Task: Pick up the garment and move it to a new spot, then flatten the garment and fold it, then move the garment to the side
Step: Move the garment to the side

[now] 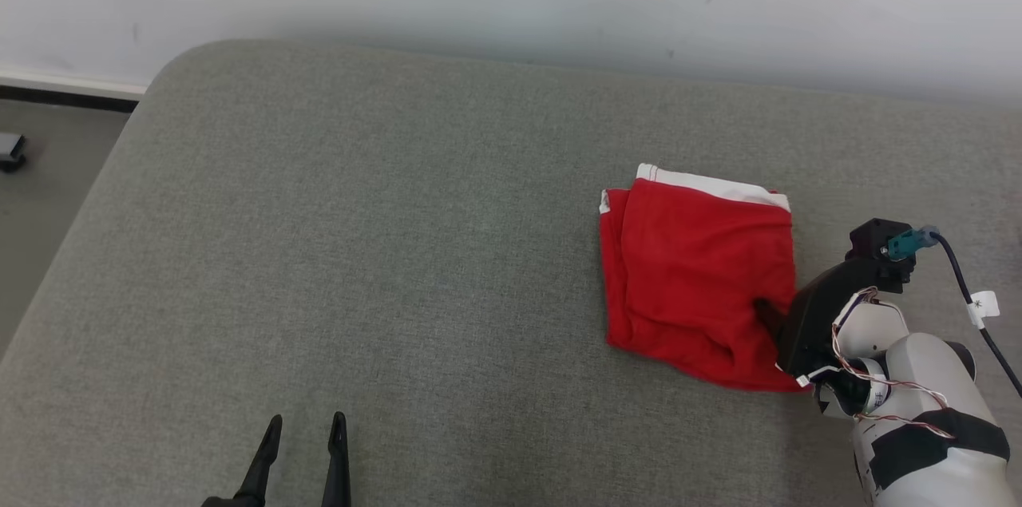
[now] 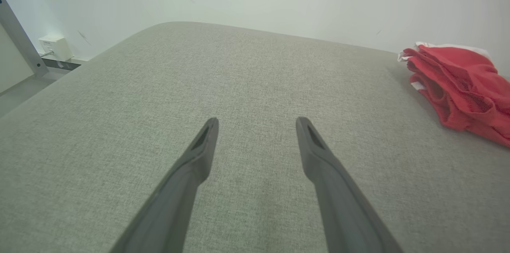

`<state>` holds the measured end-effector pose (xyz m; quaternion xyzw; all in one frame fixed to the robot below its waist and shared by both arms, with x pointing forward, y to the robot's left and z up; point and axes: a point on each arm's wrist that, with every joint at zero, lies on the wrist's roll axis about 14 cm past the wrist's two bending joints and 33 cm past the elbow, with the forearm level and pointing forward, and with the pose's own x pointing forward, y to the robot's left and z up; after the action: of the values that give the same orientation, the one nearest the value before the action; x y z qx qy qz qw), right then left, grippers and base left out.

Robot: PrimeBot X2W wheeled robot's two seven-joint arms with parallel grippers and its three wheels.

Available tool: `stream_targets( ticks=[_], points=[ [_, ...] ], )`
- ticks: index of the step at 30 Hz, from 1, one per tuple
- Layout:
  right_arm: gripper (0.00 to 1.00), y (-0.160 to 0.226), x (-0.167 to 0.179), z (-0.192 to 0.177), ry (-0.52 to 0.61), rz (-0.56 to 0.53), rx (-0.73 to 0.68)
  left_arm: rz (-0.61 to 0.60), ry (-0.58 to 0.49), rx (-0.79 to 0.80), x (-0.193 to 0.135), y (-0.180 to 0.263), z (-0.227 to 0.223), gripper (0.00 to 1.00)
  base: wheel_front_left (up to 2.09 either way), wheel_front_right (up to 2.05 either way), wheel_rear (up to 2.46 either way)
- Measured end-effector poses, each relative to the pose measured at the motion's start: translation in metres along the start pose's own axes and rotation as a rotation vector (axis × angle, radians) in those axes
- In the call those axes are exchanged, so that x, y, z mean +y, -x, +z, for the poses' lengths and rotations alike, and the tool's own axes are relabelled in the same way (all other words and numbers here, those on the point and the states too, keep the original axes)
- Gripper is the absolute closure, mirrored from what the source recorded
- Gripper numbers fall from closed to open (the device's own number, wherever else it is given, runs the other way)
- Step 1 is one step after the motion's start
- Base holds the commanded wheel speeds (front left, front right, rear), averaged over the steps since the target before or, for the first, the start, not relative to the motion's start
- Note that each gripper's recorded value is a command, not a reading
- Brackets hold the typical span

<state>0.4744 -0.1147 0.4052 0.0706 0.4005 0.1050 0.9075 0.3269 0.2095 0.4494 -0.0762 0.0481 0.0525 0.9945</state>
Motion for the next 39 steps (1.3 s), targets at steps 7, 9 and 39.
stream_targets(
  ticks=[7, 9, 39],
  points=[
    [0.00, -0.026, 0.013, -0.012, 0.051, 0.020, 0.081, 0.021, 0.015, 0.033, 0.003, -0.005, -0.009, 0.00, 0.00, 0.00, 0.00],
    [0.93, -0.029, 0.012, -0.012, 0.099, 0.011, 0.084, 0.018, 0.023, 0.021, 0.001, -0.009, -0.005, 0.00, 0.00, 0.00, 0.00],
    [1.00, 0.109, -0.187, 0.083, 0.511, -0.481, 0.030, -0.361, 0.018, -0.048, -0.124, -0.114, -0.003, 0.00, 0.00, 0.00, 0.00]
  ],
)
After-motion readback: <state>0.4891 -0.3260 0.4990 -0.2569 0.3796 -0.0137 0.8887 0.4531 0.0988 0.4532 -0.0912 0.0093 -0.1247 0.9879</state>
